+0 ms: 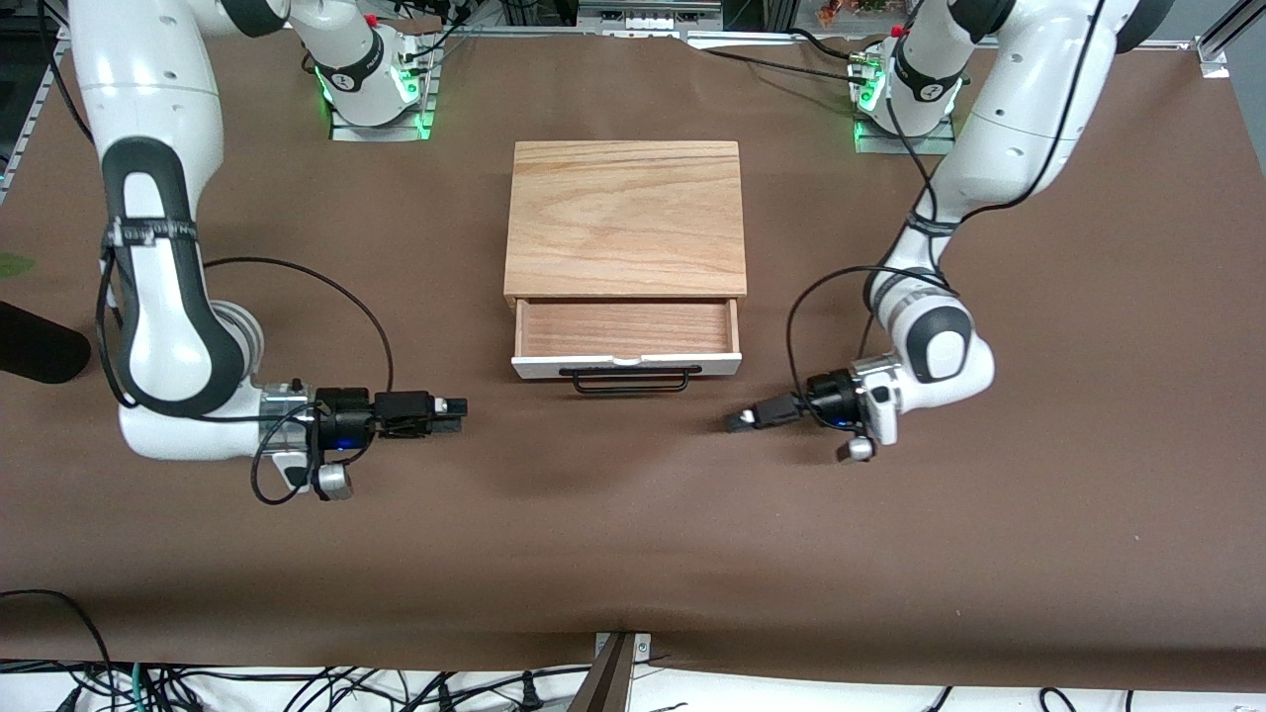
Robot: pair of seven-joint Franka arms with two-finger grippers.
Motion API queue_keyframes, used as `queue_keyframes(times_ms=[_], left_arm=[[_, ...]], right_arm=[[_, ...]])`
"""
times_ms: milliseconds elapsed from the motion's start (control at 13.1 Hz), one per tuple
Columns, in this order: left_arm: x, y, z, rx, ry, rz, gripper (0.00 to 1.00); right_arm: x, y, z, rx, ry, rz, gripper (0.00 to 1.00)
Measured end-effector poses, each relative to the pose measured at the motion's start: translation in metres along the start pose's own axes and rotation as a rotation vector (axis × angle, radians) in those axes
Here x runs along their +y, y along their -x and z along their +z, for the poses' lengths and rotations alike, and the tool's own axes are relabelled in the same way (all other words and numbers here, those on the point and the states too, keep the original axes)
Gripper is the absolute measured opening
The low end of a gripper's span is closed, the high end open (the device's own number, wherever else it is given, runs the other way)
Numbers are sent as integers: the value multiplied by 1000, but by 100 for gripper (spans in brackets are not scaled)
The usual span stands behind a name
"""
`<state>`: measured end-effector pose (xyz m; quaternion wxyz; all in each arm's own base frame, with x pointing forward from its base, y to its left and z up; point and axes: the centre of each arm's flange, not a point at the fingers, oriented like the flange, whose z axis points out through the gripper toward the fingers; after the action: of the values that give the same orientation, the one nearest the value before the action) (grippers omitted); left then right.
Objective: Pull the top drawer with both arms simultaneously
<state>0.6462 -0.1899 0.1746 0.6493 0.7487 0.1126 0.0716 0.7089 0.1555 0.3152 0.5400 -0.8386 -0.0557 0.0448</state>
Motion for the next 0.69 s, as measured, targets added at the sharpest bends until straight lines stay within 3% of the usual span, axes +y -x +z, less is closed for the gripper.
queue_keyframes(times_ms=[229,381,533,686], left_arm=[[8,1,2,-4,8,4,77],[18,2,3,-5,12,9,96],[32,2,-6,5,13,15,100],[48,5,-17,32,-9,17,100]], right_arm=[[-21,8,-19,-50,173,6,100],[-36,13,-33,-78,333,51,100],[-69,21,-46,-110,561,48,100],[-107,36,-48,-177,806,-17,100]])
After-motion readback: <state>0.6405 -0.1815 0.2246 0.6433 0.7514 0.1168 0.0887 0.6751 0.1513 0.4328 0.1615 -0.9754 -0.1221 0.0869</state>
